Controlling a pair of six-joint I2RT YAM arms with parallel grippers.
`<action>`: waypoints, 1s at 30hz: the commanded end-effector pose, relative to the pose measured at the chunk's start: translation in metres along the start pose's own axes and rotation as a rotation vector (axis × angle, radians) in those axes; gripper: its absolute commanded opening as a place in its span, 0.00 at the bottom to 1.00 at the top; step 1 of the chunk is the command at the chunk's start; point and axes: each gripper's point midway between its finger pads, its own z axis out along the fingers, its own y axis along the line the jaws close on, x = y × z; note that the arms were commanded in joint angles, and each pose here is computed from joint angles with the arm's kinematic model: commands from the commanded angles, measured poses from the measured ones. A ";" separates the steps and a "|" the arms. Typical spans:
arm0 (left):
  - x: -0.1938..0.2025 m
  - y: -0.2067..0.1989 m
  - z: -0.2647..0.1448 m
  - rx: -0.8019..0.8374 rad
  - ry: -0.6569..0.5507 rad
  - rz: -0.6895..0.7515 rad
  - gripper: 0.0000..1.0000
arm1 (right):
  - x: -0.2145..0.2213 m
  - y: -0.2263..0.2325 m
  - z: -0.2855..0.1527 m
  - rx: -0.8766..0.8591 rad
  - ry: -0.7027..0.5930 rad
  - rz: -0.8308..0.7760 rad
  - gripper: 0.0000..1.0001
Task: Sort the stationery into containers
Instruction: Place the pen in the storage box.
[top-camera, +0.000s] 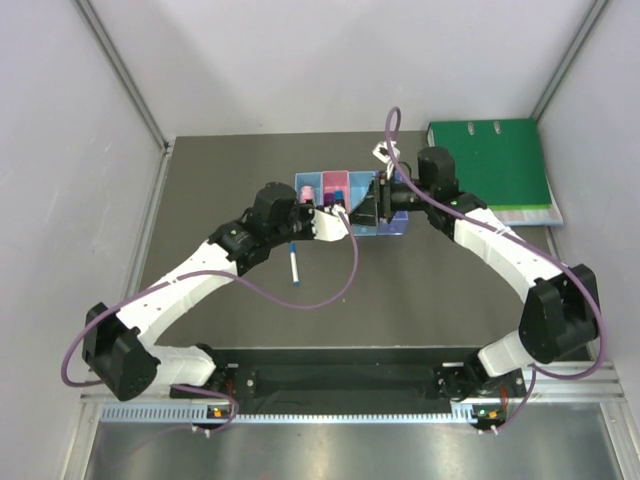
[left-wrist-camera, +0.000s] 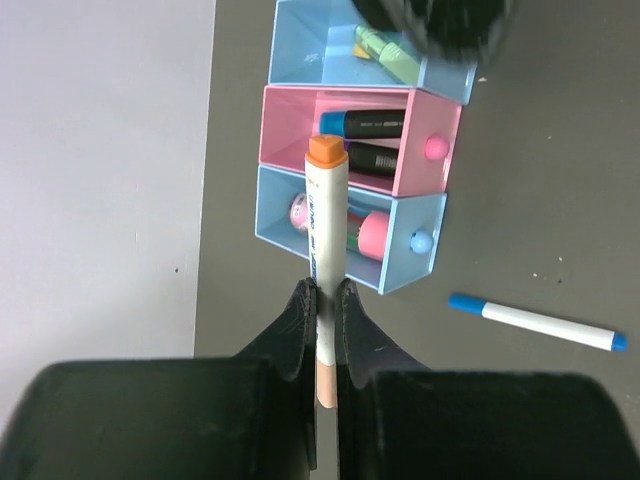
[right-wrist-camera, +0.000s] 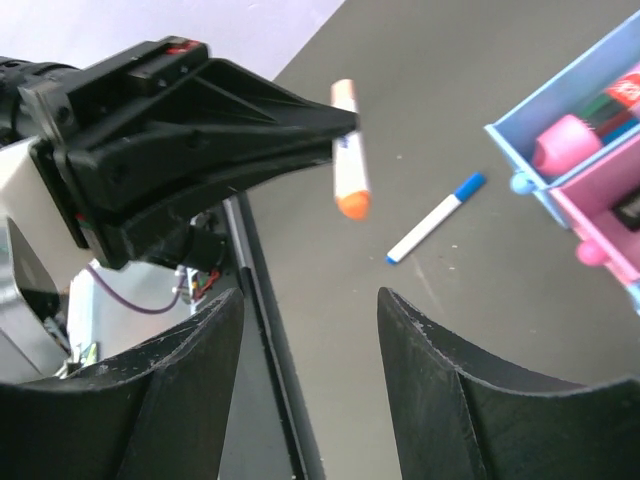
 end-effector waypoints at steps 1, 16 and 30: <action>-0.038 0.028 -0.001 -0.078 -0.111 0.030 0.00 | -0.011 0.022 0.004 -0.060 -0.026 -0.068 0.56; -0.062 0.011 -0.011 -0.044 -0.173 0.055 0.00 | -0.017 0.013 0.016 -0.053 -0.021 -0.093 0.55; -0.051 -0.014 -0.012 0.004 -0.168 0.167 0.00 | -0.009 0.018 0.023 -0.066 0.009 -0.108 0.51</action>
